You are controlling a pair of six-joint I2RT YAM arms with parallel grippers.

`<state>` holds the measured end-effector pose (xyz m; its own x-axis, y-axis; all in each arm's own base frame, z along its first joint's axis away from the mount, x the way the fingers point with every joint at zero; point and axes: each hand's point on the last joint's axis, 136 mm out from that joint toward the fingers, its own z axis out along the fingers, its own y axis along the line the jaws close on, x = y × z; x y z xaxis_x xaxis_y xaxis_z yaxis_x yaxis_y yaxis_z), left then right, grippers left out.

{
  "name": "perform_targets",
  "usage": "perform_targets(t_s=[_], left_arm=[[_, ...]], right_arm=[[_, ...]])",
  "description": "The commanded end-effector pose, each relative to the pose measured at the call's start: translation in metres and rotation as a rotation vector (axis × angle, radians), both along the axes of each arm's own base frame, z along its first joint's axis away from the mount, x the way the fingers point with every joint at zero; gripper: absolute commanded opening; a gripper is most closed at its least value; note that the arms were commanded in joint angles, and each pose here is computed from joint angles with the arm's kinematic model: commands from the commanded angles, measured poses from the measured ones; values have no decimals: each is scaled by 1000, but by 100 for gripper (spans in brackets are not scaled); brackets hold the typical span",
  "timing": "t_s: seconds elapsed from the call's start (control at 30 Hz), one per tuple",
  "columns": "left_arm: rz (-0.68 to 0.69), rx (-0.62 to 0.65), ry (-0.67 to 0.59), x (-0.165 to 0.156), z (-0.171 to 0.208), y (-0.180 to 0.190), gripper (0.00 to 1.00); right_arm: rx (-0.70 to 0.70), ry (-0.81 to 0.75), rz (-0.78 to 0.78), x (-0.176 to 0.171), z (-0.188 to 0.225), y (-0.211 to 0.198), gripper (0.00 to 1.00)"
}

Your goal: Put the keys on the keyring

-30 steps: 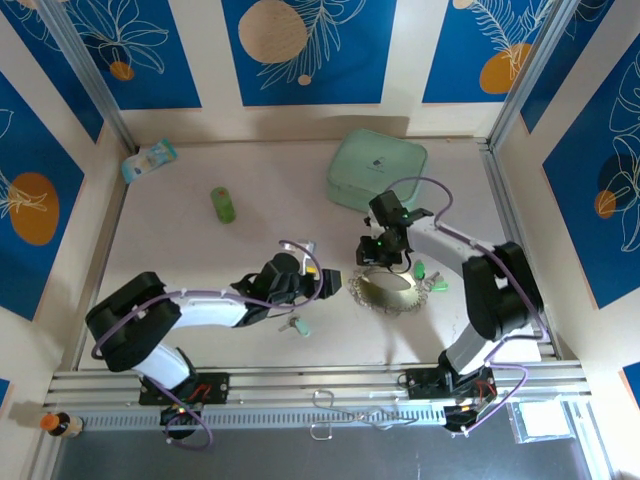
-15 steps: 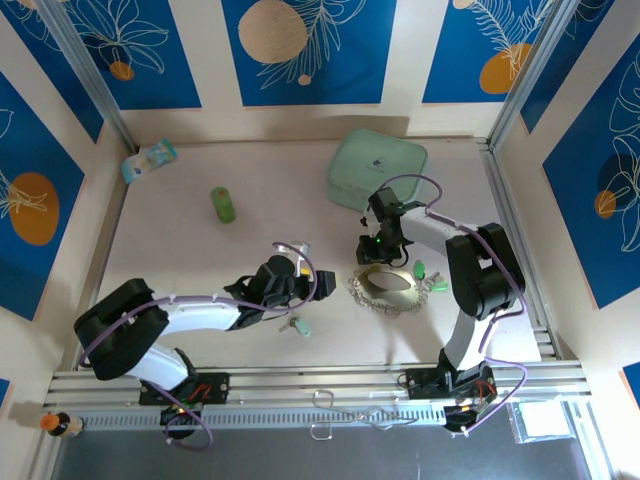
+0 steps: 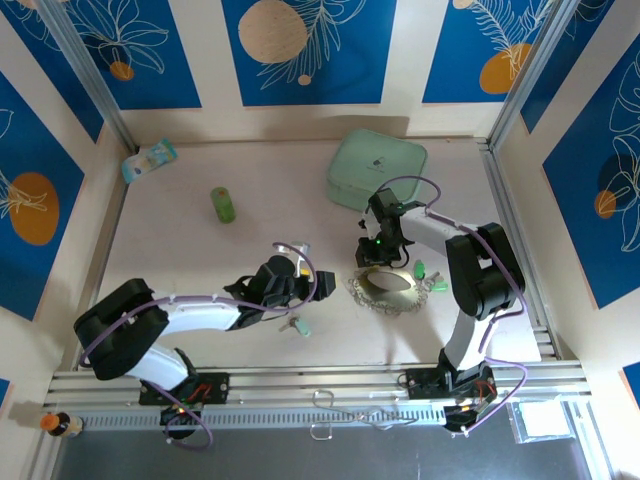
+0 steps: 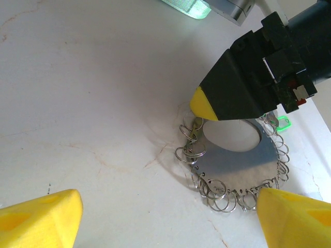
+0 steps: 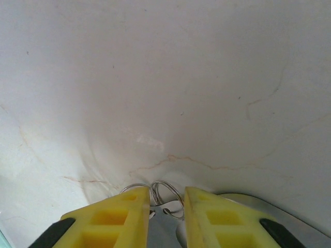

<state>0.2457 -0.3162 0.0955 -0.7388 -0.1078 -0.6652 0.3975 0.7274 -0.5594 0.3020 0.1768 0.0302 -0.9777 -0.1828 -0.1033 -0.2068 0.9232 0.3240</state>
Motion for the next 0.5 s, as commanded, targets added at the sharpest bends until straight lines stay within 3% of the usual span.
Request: perform_targets(t_s=[0.0,0.13,0.47], left_arm=[[-2,-3,-7,-2,4,-2,87],[-1,-4,-7,-2,4,-1,87],[1,-5,-7,-2,4,-1,87]], right_arm=[[-29,3,5,1,0,-4,29],[-55,5,11,1,-2,-7,32],[-23,33,51,-6,-5,4,27]])
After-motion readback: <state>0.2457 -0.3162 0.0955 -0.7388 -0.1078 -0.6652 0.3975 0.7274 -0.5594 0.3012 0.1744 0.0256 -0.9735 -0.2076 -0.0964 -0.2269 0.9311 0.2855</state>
